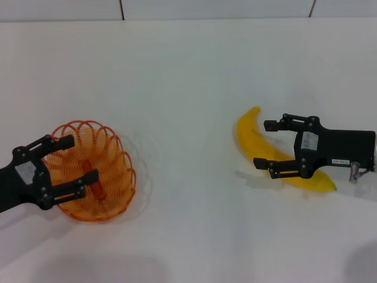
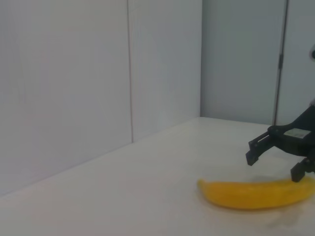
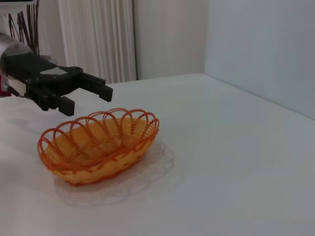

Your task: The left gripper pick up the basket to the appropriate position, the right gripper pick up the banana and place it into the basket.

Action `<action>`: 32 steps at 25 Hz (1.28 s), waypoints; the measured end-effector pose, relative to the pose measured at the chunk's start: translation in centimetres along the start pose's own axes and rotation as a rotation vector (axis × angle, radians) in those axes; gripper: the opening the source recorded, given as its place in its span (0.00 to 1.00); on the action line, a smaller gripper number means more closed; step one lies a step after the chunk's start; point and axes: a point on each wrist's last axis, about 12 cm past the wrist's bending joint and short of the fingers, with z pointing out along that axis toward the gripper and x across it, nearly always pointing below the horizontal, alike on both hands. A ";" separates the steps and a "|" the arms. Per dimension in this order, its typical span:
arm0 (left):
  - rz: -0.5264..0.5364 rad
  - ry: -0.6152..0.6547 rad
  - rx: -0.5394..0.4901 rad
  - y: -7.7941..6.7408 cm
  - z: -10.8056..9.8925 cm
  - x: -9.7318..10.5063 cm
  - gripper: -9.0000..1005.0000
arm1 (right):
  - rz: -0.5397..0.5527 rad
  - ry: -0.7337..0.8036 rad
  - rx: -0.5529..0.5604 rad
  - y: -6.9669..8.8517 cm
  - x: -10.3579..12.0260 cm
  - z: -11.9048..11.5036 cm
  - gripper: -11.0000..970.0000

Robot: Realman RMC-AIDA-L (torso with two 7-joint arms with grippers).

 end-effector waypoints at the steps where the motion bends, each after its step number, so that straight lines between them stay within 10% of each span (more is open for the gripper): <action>1: 0.001 -0.002 0.005 0.0 0.2 0.0 0.89 | 0.000 0.000 0.000 0.0 0.0 0.0 0.92; 11: -0.024 -0.008 0.007 0.4 0.6 -0.4 0.86 | -0.001 -0.001 0.001 -0.1 -0.1 0.0 0.92; 17: -0.212 0.139 -0.045 5.6 0.3 -5.3 0.85 | 0.001 0.003 0.004 -0.2 -0.1 -0.2 0.92; 24: 0.008 0.525 0.030 9.6 1.9 -13.2 0.84 | -0.003 0.006 0.003 -0.3 -0.1 -0.2 0.92; 32: 0.303 0.737 0.091 8.6 4.7 -13.3 0.82 | -0.026 0.001 -0.026 -0.7 -1.1 0.8 0.92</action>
